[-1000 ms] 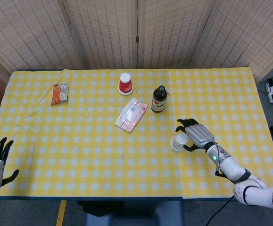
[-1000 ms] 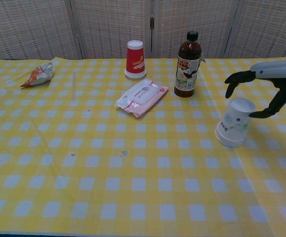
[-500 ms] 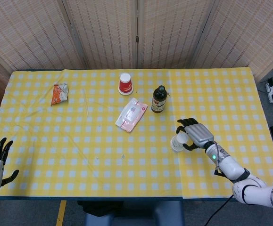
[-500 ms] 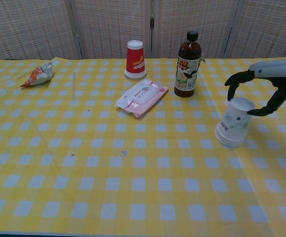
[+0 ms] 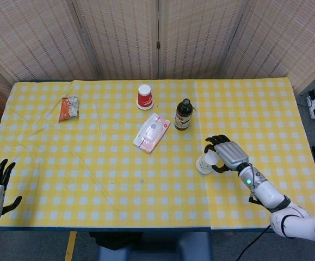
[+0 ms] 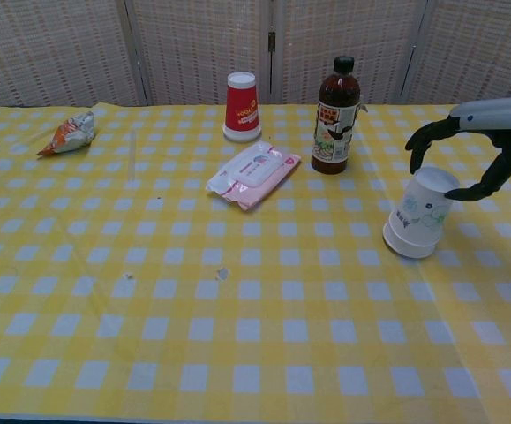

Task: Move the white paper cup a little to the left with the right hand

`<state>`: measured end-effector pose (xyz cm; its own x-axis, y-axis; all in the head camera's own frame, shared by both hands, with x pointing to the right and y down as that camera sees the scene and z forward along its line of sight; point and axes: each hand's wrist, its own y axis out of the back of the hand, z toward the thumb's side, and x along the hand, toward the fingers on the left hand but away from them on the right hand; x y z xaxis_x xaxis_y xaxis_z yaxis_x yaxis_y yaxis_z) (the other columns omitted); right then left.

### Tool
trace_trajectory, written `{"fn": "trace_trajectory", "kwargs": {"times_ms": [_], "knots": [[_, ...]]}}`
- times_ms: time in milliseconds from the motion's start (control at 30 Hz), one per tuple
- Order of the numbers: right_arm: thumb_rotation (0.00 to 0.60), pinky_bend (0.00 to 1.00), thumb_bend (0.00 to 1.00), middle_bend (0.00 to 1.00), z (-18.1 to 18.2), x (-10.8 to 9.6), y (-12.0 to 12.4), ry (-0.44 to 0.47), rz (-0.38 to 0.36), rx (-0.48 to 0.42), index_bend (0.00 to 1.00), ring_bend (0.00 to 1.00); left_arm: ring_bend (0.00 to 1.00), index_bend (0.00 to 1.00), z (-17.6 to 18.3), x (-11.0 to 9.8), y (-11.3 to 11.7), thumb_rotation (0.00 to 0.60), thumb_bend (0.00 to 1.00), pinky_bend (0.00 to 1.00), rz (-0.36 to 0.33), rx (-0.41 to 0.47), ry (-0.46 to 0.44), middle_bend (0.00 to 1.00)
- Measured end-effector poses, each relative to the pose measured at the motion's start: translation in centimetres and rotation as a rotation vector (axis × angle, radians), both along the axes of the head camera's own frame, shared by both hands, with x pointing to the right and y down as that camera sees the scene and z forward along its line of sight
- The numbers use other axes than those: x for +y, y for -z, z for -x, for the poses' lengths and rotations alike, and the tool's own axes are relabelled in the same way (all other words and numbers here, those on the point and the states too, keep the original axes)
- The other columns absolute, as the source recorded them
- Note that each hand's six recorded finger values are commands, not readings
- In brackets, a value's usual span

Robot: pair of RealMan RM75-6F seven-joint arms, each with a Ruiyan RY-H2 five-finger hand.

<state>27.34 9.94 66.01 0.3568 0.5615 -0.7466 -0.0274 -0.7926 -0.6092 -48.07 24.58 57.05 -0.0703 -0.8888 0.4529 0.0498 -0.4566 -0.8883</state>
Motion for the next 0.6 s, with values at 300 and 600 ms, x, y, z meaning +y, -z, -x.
{"fn": "trace_trajectory", "kwargs": {"times_ms": [300,600], "knots": [[0.6,0.0,0.4,0.15,-0.4,-0.4,2.5,-0.016,-0.036,-0.033,0.38,0.06,0.0,0.06,-0.1,-0.1,0.2,0.6,0.28,0.0,-0.006,0.002,-0.004,0.04],[0.6,0.0,0.4,0.15,0.3,-0.8,5.9,-0.007,-0.077,-0.102,0.39,0.07,0.0,0.06,-0.3,-0.2,0.4,0.6,0.28,0.0,-0.014,0.005,-0.008,0.04]]}}
